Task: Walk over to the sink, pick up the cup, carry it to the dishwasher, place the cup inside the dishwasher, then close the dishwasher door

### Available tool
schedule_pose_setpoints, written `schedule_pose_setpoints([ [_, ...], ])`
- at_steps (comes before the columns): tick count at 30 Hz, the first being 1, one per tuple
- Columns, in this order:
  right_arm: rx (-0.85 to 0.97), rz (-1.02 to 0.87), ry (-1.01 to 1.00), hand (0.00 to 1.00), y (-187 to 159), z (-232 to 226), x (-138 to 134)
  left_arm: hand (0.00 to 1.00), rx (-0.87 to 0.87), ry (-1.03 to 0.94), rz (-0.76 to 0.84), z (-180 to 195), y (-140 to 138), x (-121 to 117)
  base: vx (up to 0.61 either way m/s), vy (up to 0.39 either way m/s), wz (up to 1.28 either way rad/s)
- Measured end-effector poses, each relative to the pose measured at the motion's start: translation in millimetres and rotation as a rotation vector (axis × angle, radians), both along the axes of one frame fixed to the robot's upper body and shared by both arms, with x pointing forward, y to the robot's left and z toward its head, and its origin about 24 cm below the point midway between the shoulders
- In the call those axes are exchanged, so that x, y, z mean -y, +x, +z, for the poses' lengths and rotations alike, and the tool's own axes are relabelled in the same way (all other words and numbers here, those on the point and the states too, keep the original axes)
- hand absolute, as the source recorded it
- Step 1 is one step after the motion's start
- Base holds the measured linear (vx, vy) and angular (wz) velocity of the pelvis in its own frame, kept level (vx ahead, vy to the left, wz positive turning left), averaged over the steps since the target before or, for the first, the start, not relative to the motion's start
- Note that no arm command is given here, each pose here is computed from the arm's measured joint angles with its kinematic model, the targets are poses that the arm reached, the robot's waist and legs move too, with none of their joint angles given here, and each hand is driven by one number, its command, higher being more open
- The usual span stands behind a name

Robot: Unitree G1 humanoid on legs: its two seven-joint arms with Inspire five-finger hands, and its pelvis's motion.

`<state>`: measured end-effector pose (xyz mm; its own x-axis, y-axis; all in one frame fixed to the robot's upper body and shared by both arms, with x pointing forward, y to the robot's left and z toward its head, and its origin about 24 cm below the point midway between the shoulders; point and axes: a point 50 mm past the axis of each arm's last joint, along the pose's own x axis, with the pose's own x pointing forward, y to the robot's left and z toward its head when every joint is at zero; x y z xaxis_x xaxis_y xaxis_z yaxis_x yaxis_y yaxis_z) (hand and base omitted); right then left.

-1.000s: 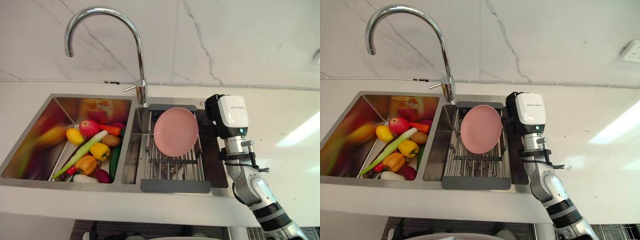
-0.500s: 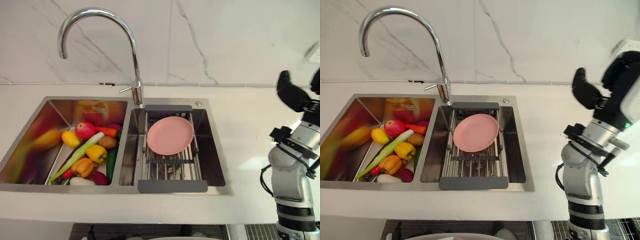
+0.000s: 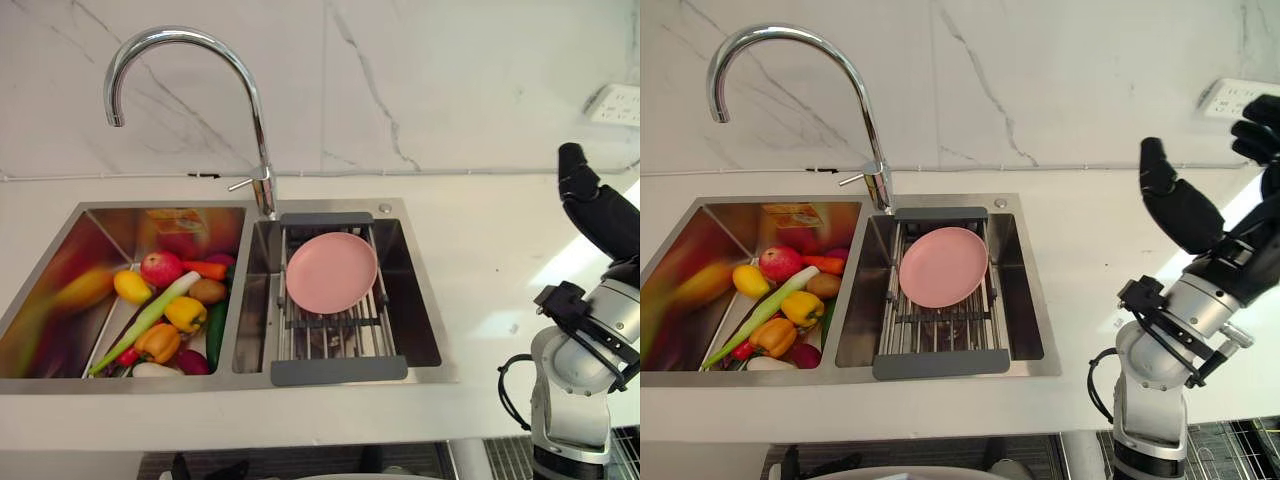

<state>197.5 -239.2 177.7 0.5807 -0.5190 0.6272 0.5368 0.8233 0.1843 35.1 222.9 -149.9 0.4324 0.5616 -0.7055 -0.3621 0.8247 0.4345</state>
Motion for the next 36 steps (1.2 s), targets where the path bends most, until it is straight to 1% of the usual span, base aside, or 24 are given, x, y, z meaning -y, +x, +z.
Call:
schedule_pose_setpoints([
  [3,-0.004,0.132,0.091,1.0,1,-10,-8,1.0,-0.004,0.002,0.008,0,-1,1,0.01,0.015,-0.04],
  [7,0.086,0.39,0.275,1.0,2,-15,-16,1.0,-0.004,0.005,0.017,0,-2,1,-0.01,0.025,-0.07],
  [9,0.084,0.447,0.26,1.0,1,-17,-21,1.0,-0.004,0.004,0.021,0,-2,1,-0.01,0.011,-0.05],
  [10,0.062,0.563,0.179,1.0,4,-21,-28,1.0,-0.001,0.006,0.058,0,-4,-2,0.0,0.004,-0.03],
  [17,0.062,0.569,0.174,1.0,4,-21,-29,1.0,0.004,-0.001,0.058,0,-3,-3,0.0,0.0,0.02],
  [20,0.056,0.587,0.15,1.0,5,-21,-30,1.0,0.01,-0.021,0.038,0,3,-3,0.0,0.001,0.11],
  [22,0.034,0.57,0.092,1.0,5,-20,-29,1.0,0.007,-0.042,0.001,-1,9,-3,-0.01,0.013,0.19],
  [24,-0.021,0.535,-0.048,1.0,5,-17,-30,1.0,0.004,-0.061,-0.048,-1,14,-4,-0.01,0.023,0.06],
  [25,-0.039,0.525,-0.094,1.0,5,-16,-30,1.0,0.002,-0.067,-0.054,-1,15,-4,0.0,0.0,0.0],
  [26,-0.077,0.501,-0.182,1.0,5,-15,-31,1.0,-0.003,-0.078,-0.06,-1,15,-4,0.0,0.0,0.0],
  [28,-0.186,0.453,-0.439,1.0,7,-11,-35,1.0,-0.014,-0.092,-0.072,-2,14,-4,0.0,0.015,0.0],
  [29,-0.206,0.45,-0.496,1.0,8,-11,-37,1.0,-0.015,-0.093,-0.074,-2,14,-5,0.0,0.03,-0.03],
  [31,-0.288,0.425,-0.723,1.0,8,-8,-43,1.0,-0.016,-0.095,-0.08,-2,15,-5,0.0,0.0,0.0],
  [32,-0.312,0.418,-0.792,1.0,8,-7,-45,1.0,-0.017,-0.095,-0.08,-2,15,-5,0.02,0.03,0.01],
  [34,-0.4,0.398,-1.064,1.0,10,-9,-54,1.0,-0.024,-0.095,-0.082,-2,16,-6,0.03,0.032,0.03],
  [36,-0.453,0.409,-1.202,1.0,11,-13,-59,1.0,-0.029,-0.087,-0.1,-2,16,-7,0.03,0.03,0.05],
])
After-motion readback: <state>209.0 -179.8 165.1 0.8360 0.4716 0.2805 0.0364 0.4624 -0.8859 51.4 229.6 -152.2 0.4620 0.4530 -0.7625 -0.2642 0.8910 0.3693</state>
